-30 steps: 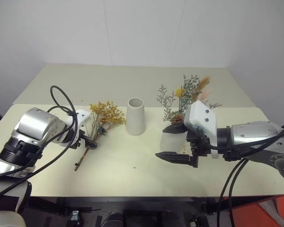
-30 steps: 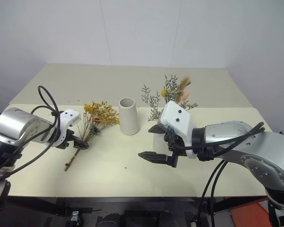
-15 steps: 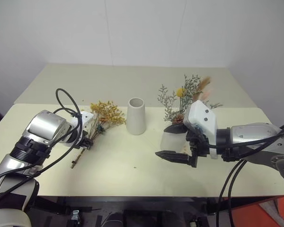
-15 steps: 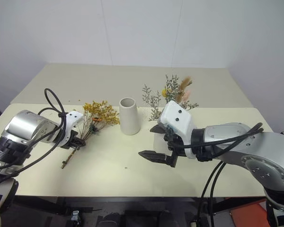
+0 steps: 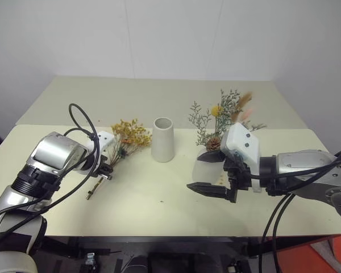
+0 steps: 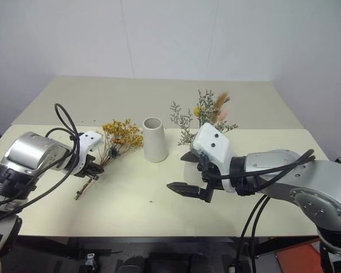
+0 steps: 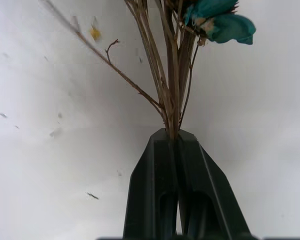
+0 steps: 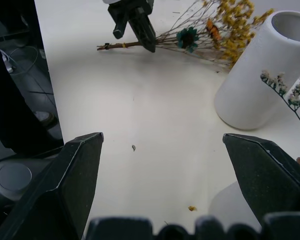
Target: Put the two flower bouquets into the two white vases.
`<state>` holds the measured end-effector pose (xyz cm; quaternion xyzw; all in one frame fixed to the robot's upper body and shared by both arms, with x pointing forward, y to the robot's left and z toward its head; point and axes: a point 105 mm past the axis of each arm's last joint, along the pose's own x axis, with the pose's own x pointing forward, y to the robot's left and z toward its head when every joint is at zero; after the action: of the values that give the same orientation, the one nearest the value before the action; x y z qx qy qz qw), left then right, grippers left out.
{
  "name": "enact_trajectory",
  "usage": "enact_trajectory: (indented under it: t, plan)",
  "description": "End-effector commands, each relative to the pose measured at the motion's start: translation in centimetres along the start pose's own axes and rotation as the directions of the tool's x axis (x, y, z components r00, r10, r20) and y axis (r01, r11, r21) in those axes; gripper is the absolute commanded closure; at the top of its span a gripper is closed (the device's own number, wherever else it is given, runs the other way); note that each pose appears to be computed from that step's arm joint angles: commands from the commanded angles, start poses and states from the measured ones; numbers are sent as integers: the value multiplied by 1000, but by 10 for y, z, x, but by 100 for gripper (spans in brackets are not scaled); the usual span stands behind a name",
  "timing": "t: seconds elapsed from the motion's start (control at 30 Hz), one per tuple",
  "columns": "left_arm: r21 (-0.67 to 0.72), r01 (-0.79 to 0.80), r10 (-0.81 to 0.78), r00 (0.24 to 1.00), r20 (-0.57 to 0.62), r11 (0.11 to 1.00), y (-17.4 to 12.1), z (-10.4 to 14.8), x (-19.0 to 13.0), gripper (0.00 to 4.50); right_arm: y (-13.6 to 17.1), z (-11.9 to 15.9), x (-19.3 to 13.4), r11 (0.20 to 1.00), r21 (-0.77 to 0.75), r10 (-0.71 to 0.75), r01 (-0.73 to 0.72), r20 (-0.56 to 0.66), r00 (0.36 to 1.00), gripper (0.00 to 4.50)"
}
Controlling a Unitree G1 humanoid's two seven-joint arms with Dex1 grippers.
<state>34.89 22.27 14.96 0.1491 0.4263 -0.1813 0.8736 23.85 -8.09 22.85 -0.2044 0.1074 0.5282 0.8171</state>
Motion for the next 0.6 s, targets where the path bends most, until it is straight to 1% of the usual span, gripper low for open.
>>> enact_trajectory:
  t: [0.03, 0.17, 0.23, 0.27, 0.3, 0.4, 0.47, 0.53, 0.6]
  plan:
    - [25, -94, 87, 977, 193, 995, 20, 36, -38, 445, -3, 6, -7, 999, -30, -39, 40, 22, 999, 0]
    - [23, -130, 114, 929, 351, 991, 31, 61, -66, 445, -3, 6, -9, 998, -29, -52, 53, 27, 998, 0]
    - [13, -146, 123, 875, 468, 989, 34, 77, -82, 445, -2, 6, -10, 998, -30, -60, 61, 33, 998, 0]
    - [-1, -120, 103, 843, 529, 993, 33, 85, -89, 445, -2, 5, -11, 997, -30, -64, 65, 36, 997, 0]
    - [-16, -80, 74, 790, 609, 997, 30, 96, -98, 445, -2, 5, -12, 997, -31, -71, 72, 41, 997, 0]
    - [-17, -1, 14, 647, 762, 1000, 23, 114, -115, 445, -1, 4, -13, 996, -29, -88, 89, 47, 995, 0]
    - [1, 36, -19, 509, 860, 999, 16, 128, -125, 445, -2, 2, -14, 994, -24, -103, 105, 51, 993, 0]
    - [62, 101, -100, 420, 902, 993, 4, 137, -130, 445, -2, 0, -14, 992, -20, -120, 121, 47, 992, 0]
    - [168, 111, -196, 325, 925, 979, -11, 146, -134, 445, -2, -1, -13, 990, -18, -138, 139, 46, 989, 0]
